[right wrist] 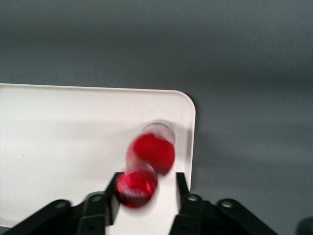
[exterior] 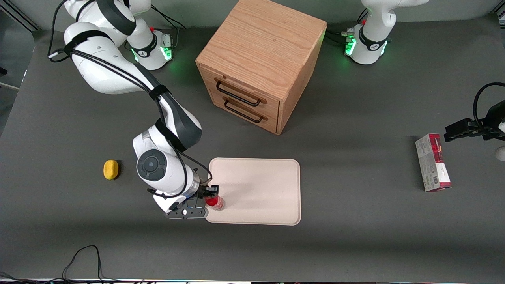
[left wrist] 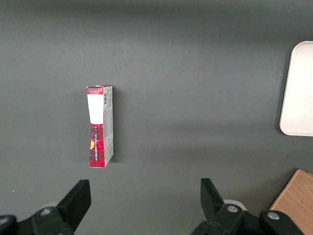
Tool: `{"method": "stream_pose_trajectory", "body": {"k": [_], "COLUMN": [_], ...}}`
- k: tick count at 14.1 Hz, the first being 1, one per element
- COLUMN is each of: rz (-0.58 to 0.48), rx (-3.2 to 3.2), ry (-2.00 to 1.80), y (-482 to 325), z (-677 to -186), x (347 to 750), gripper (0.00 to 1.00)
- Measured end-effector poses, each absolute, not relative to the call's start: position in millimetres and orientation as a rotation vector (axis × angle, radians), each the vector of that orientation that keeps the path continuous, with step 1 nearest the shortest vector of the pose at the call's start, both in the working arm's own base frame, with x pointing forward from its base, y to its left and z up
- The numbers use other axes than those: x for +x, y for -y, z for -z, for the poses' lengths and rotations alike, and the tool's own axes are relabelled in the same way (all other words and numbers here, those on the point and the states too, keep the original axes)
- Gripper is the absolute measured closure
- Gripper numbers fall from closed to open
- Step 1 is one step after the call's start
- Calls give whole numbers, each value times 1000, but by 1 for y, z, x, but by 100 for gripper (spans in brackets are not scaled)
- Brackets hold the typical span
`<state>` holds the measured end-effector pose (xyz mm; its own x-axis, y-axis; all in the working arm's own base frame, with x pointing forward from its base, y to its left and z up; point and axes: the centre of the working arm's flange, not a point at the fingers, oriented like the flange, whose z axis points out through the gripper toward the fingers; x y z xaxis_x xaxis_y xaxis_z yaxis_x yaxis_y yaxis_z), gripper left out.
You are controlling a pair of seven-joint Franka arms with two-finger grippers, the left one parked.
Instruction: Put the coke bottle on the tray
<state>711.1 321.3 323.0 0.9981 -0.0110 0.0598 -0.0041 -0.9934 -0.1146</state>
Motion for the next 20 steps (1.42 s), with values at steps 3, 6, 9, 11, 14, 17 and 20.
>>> {"method": "stream_pose_trajectory", "body": {"k": [3, 6, 9, 11, 14, 17, 20], "rz": [138, 201, 206, 124, -39, -70, -99], "rx": [-3011, -3008, -3021, -3063, -3148, -3178, -3151], "ry": [-28, -29, -82, -37, 9, -64, -155], "y": [-322, -319, -285, -236, -149, -69, -20], "z": [-329, -359, -412, -453, -513, -547, -572], "x": [714, 714, 701, 682, 641, 596, 545], "gripper": [12, 0, 0, 0, 0, 0, 0]}}
